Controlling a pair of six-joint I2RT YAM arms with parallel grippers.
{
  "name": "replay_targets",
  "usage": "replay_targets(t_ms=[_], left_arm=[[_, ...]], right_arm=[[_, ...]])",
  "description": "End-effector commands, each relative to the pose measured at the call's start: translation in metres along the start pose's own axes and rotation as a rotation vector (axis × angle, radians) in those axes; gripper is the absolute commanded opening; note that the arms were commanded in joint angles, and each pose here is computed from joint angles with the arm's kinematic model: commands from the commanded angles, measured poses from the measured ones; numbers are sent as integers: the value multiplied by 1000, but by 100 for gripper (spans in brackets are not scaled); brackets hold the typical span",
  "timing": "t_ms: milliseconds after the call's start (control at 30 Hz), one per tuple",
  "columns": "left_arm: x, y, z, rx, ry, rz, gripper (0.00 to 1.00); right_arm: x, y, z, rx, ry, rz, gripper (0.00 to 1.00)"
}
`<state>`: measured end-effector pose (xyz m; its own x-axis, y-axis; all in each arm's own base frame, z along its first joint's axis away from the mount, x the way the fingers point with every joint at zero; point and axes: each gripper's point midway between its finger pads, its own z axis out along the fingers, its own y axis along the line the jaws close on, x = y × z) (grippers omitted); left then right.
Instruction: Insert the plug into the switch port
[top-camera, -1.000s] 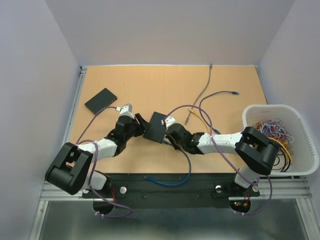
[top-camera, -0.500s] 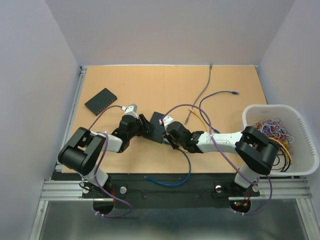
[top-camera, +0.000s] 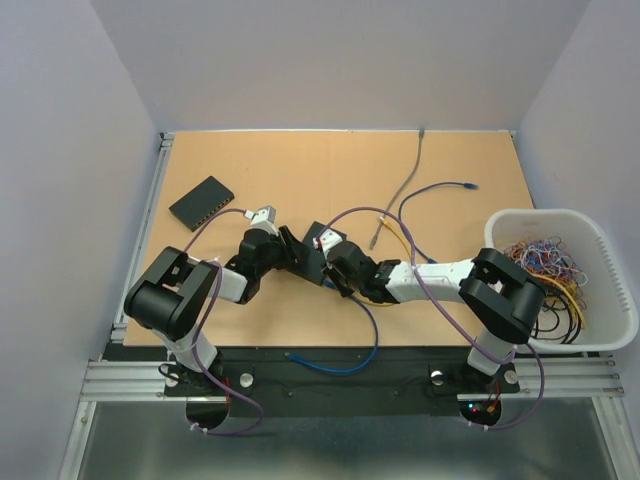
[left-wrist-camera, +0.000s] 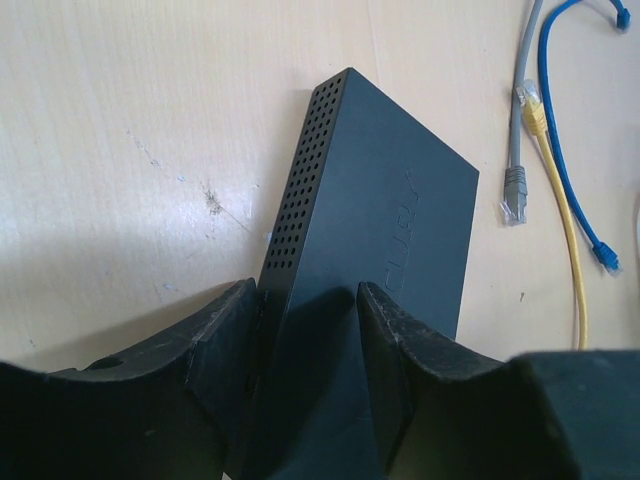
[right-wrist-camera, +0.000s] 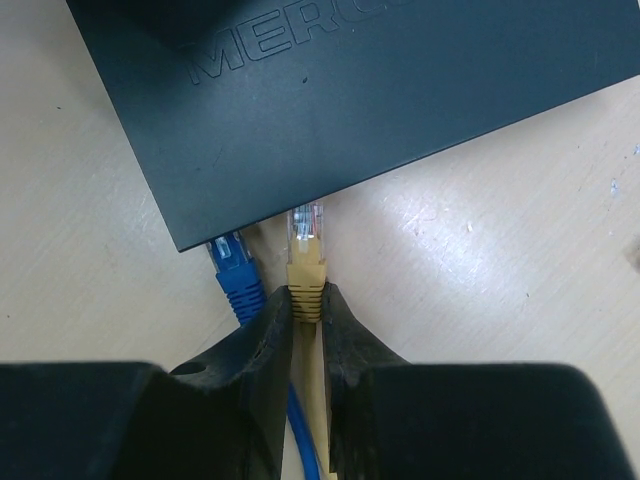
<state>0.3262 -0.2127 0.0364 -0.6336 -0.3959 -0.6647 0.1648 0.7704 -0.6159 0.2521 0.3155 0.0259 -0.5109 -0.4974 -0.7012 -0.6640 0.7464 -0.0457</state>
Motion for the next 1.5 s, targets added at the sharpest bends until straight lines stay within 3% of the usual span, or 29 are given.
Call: replay_targets(t_ms=[0,433,1467], left_arm=[[-8,-27,5,108,-7,18,54],[2,-32,2,172,4,32,53],[42,-46,-14,229,91,21,51]], right_arm=[[-33,10,4,-34,-99,15,0],[-62,18,-18,-104,-207,-18,0],[-78,18,-7,-89,-249,-36,0]])
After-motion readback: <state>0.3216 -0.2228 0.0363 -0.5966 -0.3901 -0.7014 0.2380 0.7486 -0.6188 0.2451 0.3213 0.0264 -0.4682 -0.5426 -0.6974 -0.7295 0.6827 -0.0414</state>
